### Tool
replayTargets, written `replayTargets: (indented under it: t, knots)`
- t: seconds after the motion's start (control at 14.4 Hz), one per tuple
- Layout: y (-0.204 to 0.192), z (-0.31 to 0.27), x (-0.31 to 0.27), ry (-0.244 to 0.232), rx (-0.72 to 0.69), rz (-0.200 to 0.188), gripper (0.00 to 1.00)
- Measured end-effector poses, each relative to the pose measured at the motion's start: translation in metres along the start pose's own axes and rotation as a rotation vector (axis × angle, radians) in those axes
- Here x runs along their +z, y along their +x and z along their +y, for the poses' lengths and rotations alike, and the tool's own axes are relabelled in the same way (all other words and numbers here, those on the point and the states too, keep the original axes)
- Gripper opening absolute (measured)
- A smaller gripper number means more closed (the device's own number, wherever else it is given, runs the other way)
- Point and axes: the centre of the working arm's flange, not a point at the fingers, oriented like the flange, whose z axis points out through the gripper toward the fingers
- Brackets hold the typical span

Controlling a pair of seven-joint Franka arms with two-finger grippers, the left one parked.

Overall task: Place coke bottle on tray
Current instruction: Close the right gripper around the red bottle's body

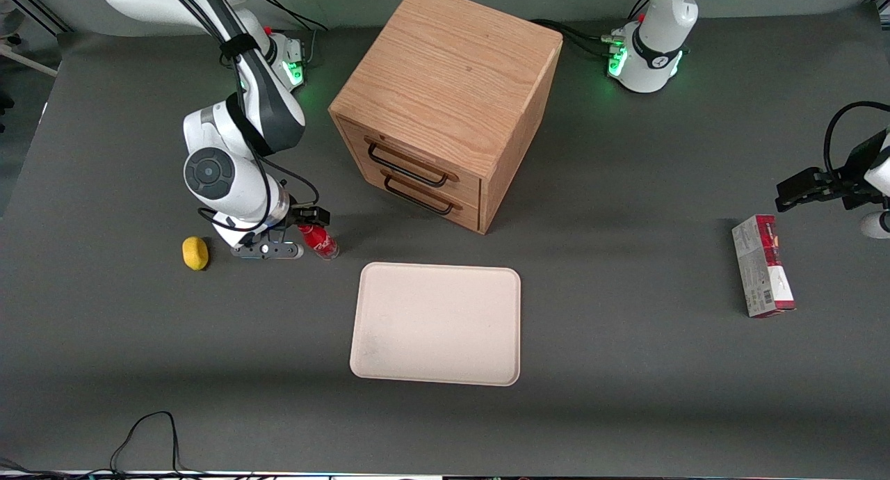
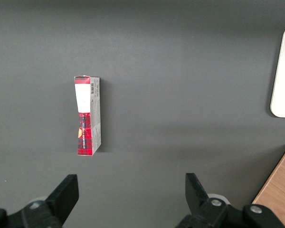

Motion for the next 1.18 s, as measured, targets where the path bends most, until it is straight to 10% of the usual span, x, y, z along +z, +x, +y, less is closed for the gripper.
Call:
replayTargets:
  t: [0.62, 0.97, 1.18]
  knots:
    - [0.009, -0.006, 0.002, -0.009, -0.016, 0.02, 0.91]
    - [0.015, -0.008, -0.001, -0.006, -0.016, 0.028, 0.35]
    - [0.015, -0.009, -0.001, -0.006, -0.016, 0.029, 0.29]
